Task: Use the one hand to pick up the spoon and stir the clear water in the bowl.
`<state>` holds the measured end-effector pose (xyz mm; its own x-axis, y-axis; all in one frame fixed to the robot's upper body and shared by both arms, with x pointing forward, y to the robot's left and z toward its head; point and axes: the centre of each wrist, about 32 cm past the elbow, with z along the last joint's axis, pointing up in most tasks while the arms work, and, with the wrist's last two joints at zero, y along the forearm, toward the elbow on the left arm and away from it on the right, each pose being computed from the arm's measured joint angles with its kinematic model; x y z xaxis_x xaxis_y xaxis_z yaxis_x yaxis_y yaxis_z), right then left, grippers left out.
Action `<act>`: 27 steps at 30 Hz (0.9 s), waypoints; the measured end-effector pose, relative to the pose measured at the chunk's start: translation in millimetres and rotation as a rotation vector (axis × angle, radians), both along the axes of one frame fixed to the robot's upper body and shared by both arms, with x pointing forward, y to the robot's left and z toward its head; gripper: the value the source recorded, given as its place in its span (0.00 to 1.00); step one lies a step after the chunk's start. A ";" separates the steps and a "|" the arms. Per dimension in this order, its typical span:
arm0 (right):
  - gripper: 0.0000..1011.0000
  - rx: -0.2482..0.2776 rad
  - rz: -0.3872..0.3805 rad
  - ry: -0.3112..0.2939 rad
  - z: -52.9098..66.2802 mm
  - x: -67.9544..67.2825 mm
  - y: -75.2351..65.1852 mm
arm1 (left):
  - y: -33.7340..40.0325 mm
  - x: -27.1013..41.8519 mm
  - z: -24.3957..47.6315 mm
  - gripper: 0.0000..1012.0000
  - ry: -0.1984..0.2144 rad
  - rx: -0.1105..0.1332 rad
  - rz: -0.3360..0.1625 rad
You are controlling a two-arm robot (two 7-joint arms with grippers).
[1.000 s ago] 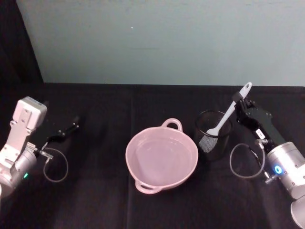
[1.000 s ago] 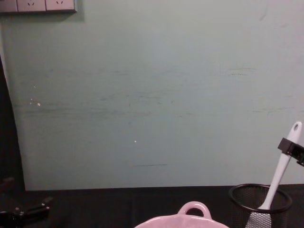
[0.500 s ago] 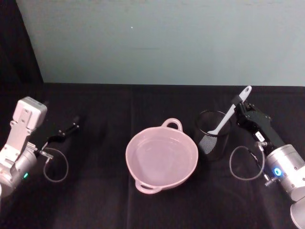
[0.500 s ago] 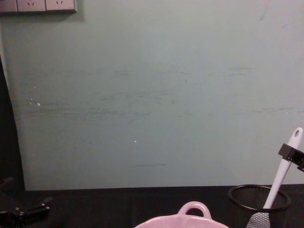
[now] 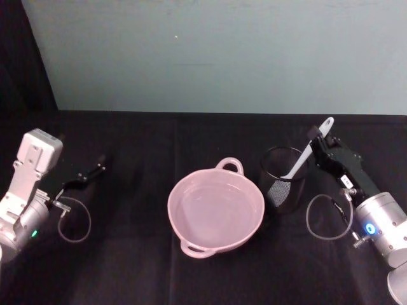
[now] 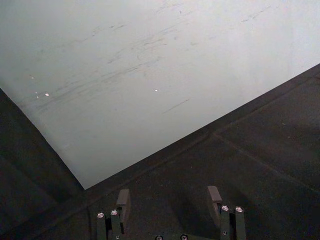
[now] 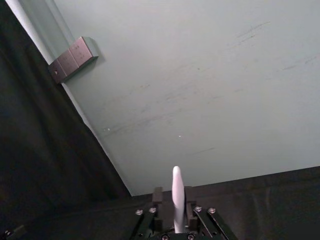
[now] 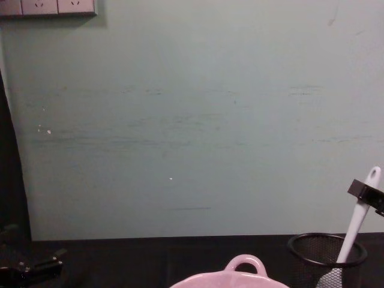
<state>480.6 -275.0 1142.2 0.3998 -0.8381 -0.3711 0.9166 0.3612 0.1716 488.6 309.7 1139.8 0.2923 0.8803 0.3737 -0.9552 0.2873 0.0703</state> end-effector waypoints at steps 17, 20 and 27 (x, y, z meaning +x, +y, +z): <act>0.75 -0.001 0.001 -0.001 0.3 0.0 0.1 | 0.0 0.0 0.0 0.99 0.000 0.000 0.000; 0.84 -0.001 0.001 -0.001 0.3 0.0 0.1 | 0.0 0.0 0.0 0.99 0.000 0.000 0.000; 0.99 -0.001 0.001 -0.001 0.3 0.0 0.1 | 0.0 0.0 0.0 0.99 0.000 0.000 0.000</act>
<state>480.7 -275.0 1142.5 0.4009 -0.8382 -0.3697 0.9160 0.3621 0.1724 488.6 309.7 1139.8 0.2923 0.8803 0.3737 -0.9553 0.2873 0.0703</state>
